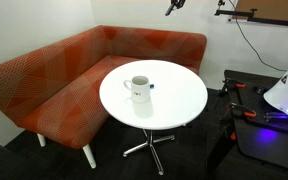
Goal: Put the marker into the white mug.
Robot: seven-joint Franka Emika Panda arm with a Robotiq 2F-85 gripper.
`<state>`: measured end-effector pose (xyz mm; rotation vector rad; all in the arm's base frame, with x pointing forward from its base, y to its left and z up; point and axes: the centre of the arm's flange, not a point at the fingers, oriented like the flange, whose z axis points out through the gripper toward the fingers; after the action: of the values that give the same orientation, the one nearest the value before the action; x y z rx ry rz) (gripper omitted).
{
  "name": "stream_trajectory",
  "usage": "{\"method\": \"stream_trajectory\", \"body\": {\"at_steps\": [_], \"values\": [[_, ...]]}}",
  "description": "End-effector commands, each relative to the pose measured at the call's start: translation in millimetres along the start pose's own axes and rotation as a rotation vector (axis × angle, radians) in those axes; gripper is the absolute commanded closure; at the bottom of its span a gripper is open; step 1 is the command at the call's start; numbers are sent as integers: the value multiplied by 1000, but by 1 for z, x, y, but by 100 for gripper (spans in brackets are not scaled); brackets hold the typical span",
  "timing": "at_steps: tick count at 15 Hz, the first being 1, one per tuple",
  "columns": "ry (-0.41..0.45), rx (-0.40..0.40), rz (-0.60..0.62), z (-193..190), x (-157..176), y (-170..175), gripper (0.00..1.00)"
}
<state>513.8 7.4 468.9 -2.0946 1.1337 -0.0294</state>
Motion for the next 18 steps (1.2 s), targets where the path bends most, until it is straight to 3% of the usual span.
{"method": "stream_trajectory", "body": {"at_steps": [1,3,4,10,15,18], "values": [[-59,23,118,23,29,6,0],[-94,33,138,36,34,19,0],[-50,13,115,29,25,19,0],[-67,11,132,40,31,24,0],[-44,133,268,34,54,33,0],[-36,157,358,35,69,42,0]]}}
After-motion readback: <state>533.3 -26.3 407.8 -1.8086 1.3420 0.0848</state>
